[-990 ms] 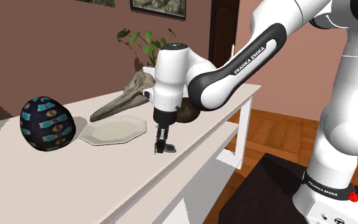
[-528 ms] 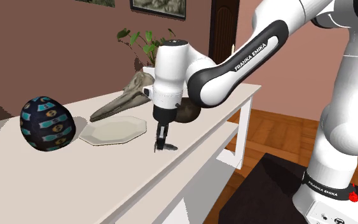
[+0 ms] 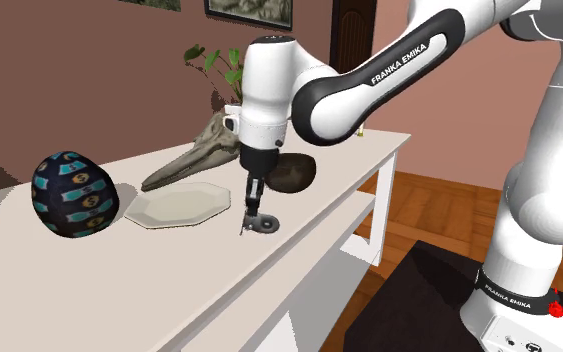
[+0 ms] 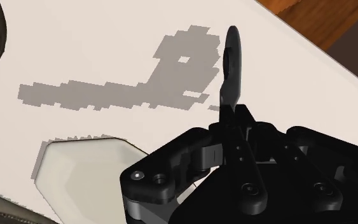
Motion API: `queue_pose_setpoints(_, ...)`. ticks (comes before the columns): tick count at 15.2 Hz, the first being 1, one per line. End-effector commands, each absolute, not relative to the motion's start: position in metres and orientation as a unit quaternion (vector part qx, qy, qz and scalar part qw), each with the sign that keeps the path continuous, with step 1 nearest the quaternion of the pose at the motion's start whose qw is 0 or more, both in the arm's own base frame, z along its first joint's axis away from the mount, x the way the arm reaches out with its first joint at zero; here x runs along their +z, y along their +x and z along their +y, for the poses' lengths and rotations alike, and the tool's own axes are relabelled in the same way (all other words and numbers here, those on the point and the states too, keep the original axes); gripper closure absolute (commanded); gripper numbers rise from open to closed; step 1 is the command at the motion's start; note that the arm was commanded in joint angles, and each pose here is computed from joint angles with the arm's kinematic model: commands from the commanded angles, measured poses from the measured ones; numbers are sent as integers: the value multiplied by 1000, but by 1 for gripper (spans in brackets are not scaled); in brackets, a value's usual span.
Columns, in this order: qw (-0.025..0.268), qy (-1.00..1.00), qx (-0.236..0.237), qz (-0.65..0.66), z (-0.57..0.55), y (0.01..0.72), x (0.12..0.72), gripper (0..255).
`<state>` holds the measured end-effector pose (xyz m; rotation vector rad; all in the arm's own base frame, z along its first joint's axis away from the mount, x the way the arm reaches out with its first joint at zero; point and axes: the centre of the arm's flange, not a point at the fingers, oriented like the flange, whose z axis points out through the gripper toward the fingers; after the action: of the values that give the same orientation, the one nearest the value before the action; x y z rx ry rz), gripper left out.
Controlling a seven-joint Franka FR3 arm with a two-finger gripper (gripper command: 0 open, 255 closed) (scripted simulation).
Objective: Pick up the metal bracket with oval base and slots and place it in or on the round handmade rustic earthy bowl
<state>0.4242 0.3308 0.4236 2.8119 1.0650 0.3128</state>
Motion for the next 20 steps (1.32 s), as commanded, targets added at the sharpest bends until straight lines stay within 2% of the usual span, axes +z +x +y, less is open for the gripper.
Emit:
queue_pose_setpoints(1,59,929,103,352,331,423,434,255)
queue_pose_setpoints(20,59,929,103,352,331,423,534,255)
